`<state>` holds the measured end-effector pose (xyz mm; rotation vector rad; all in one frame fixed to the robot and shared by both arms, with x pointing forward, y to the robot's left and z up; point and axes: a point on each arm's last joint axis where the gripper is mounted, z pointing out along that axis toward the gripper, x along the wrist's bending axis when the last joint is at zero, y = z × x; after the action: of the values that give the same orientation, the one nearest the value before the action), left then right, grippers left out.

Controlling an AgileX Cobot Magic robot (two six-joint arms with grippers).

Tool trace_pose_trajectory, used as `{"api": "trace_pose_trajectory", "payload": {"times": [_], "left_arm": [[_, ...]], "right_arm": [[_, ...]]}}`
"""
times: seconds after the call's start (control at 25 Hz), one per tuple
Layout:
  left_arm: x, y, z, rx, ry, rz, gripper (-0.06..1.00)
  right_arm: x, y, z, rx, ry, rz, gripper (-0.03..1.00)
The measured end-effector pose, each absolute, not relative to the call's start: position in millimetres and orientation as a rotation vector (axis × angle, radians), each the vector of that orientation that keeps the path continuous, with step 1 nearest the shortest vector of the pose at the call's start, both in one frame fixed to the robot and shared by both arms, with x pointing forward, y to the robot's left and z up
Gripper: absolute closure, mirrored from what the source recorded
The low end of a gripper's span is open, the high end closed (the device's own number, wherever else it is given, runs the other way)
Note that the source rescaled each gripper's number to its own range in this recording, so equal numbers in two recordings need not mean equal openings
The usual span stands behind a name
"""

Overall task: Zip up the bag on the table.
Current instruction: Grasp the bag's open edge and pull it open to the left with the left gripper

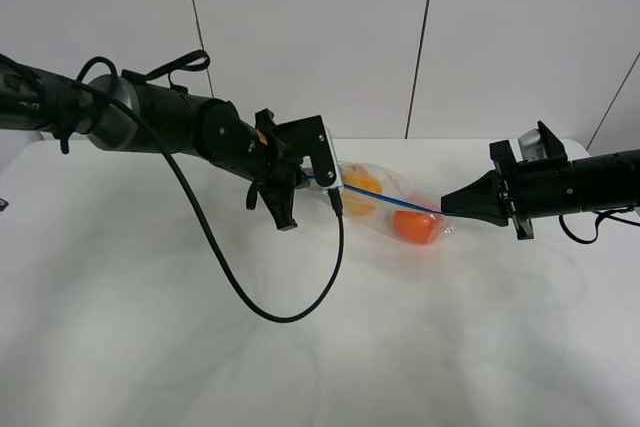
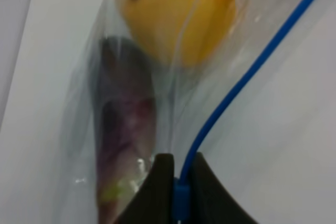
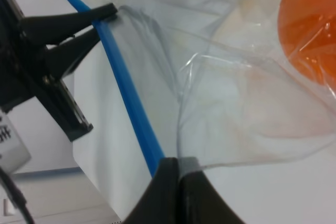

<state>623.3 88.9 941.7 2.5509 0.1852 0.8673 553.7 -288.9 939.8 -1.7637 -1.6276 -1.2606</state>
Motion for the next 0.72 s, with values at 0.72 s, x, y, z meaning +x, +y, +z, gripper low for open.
{"api": "trace_pose_trajectory", "payload": {"times": [0.72], "left_arm": [[646, 144, 939, 2.597, 0.342, 0.880, 0.94]], "right_arm": [[554, -289, 939, -1.769, -1.637, -1.252, 0.97]]}}
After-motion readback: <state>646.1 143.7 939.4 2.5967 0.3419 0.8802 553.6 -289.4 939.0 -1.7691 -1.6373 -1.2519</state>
